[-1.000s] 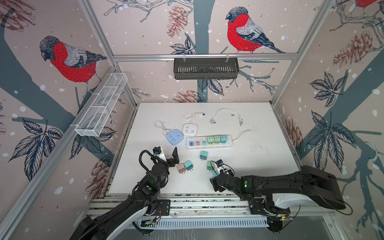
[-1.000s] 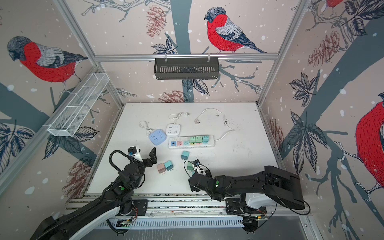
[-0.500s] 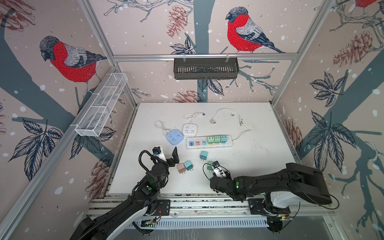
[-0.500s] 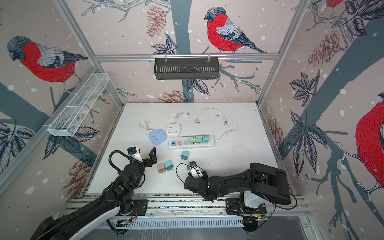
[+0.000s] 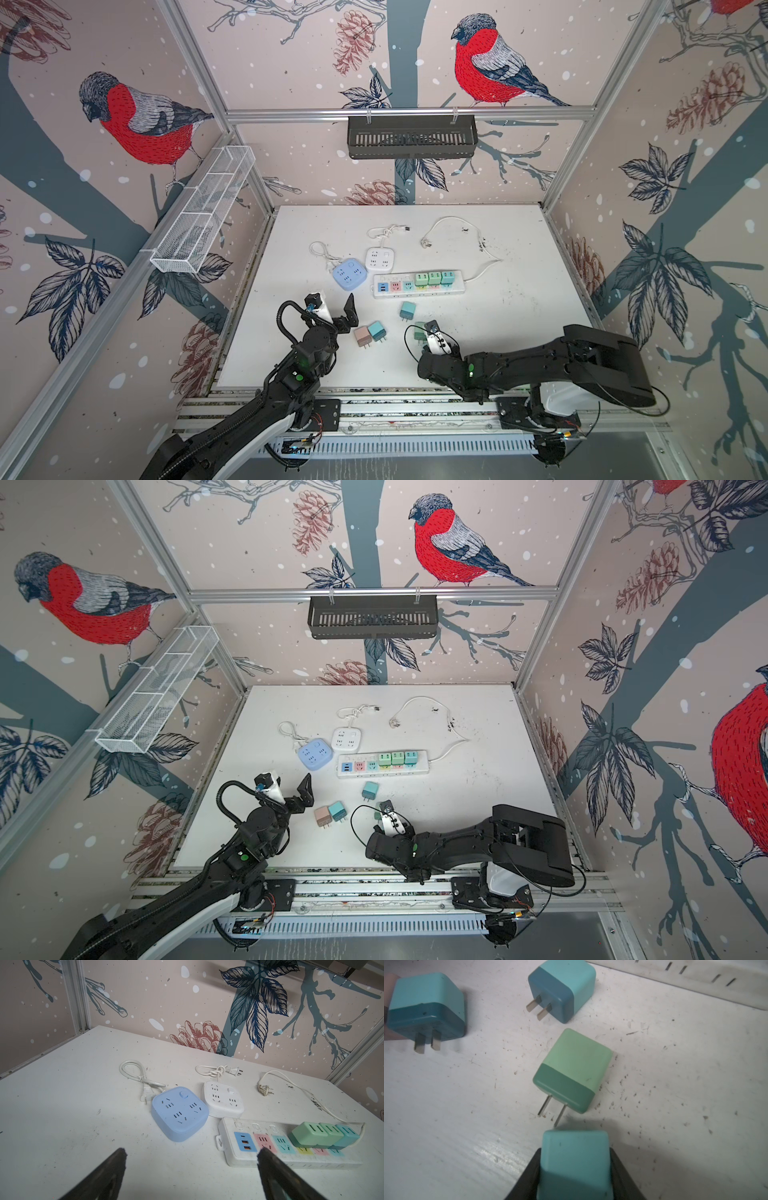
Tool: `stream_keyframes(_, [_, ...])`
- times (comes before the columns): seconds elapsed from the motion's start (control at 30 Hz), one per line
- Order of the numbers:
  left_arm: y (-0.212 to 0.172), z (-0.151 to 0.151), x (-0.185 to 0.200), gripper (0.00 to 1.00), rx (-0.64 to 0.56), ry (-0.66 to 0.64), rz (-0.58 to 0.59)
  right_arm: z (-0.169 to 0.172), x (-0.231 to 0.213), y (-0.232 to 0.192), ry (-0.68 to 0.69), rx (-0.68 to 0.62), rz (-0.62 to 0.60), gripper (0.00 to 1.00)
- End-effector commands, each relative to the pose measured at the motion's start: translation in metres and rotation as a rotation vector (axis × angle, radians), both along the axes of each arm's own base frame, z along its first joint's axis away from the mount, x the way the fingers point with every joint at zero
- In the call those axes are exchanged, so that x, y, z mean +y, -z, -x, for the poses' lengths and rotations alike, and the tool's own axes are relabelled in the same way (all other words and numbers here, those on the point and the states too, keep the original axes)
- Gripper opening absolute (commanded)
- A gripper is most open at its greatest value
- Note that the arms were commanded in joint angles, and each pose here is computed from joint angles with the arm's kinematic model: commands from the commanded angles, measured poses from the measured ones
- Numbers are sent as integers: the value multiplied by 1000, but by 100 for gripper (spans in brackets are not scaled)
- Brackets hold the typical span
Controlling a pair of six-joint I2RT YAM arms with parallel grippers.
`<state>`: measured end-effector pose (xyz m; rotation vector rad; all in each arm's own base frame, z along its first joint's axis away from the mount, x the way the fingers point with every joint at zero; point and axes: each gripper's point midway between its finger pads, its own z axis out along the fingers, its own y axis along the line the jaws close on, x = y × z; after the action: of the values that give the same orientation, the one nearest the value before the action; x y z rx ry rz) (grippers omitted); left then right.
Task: Insert the plug
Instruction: 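Lower the right gripper and close it on a teal plug, then lift the teal plug toward the left gripper while left reaches to meet it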
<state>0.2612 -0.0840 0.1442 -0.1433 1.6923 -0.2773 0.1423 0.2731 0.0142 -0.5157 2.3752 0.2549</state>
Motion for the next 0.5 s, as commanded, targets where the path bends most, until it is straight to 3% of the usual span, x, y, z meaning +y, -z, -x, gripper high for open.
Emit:
stream_keyframes(0.0, [6, 3, 4, 98, -9, -11, 12, 5, -15, 6, -1, 25, 50, 25])
stream_keyframes(0.27, [7, 2, -1, 98, -4, 16, 3, -22, -6, -60, 46, -159, -234, 21])
stream_keyframes(0.47, [5, 3, -4, 98, -11, 32, 6, -53, -10, -121, 63, -380, -466, 17])
